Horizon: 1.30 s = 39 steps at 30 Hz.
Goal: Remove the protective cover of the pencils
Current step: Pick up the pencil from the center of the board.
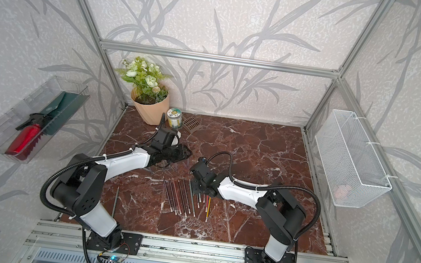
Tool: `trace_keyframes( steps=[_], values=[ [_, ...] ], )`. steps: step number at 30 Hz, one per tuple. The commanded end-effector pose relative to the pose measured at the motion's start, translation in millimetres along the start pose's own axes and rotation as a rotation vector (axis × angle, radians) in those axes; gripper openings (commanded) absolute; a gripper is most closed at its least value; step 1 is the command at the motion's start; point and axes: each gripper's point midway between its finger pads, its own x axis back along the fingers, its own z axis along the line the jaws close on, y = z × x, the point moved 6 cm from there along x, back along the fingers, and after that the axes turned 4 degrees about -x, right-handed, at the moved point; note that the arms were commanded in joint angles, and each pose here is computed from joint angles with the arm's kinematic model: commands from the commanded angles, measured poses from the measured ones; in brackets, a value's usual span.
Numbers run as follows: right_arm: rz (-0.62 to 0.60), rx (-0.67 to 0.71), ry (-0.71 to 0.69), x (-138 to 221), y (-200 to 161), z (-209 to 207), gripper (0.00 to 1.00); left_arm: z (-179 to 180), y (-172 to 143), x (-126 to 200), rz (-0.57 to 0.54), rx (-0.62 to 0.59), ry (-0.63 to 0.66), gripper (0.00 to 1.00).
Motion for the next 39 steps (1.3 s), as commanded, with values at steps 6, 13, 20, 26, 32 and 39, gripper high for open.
trace_keyframes(
  steps=[6, 13, 20, 26, 32, 39],
  values=[
    [-0.046, 0.004, 0.074, 10.4, 16.6, 16.0, 0.00, -5.2, -1.5, -6.9, 0.009, 0.018, -0.057, 0.50],
    [-0.097, 0.008, 0.107, 24.5, 24.3, 22.8, 0.00, -4.7, -3.9, -14.5, 0.033, 0.038, -0.077, 0.48],
    [-0.117, 0.019, 0.134, 29.9, 27.6, 28.8, 0.00, -2.3, -6.3, -19.1, 0.046, 0.051, -0.077, 0.47],
    [-0.119, 0.027, 0.144, 29.6, 28.9, 34.2, 0.00, -2.0, -7.3, -22.3, 0.053, 0.061, -0.088, 0.43],
    [-0.108, 0.034, 0.137, 25.4, 30.8, 37.7, 0.00, -2.5, -8.2, -22.8, 0.058, 0.068, -0.096, 0.28],
    [-0.084, 0.037, 0.134, 16.6, 30.3, 41.2, 0.00, -2.8, -8.1, -21.8, 0.056, 0.069, -0.097, 0.12]
  ],
)
